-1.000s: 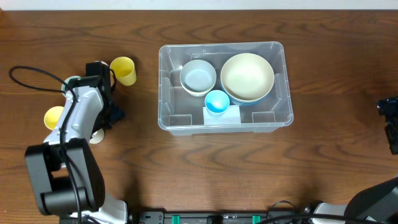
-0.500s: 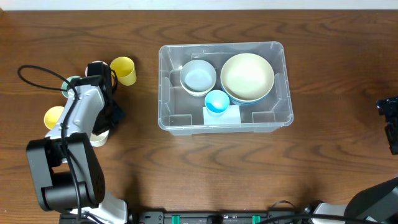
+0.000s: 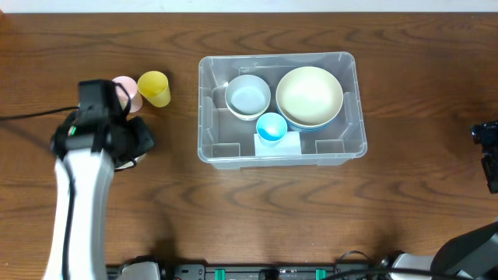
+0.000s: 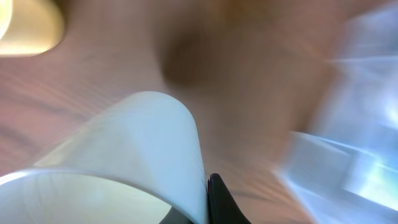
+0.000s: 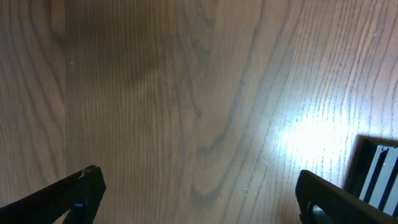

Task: Pack container
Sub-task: 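Lift the white cup and carry it right over the bin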

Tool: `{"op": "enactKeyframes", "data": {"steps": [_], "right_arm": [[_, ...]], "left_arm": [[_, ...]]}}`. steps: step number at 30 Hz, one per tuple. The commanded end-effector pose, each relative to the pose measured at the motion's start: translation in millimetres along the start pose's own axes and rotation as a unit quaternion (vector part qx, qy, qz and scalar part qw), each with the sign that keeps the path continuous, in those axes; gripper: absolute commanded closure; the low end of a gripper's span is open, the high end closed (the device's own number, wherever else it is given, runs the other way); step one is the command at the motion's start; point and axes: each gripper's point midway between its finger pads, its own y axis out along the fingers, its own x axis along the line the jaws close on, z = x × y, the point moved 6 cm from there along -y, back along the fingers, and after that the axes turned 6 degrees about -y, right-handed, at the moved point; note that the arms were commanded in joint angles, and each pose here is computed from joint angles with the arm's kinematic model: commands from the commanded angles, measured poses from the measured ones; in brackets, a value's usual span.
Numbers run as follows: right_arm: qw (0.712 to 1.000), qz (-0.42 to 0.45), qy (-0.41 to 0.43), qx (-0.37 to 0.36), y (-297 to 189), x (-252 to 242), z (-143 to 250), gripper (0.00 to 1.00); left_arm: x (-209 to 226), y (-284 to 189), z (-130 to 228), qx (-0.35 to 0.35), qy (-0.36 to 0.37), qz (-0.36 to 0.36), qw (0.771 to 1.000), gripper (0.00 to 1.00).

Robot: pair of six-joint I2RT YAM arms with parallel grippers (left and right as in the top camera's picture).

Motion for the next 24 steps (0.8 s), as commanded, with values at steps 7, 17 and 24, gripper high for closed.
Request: {"op": "enactKeyframes", "data": {"steps": [7,17,24], "right_arm": [[1.000,0.002,0.012,-0.002,0,-2,-1,0.01],[1.000,0.002,0.012,-0.002,0,-2,-1,0.01],[1.000,0.002,0.012,-0.002,0,-2,-1,0.01]], "left_arm": [[-78,-86,35,-0.060,0.136,0.282,0.948,0.94],[-161,-87,73,-0.056,0.270,0.373,0.886,0.94],[-199,-46,100,-0.042,0.317,0.327,0.889,0.94]]}}
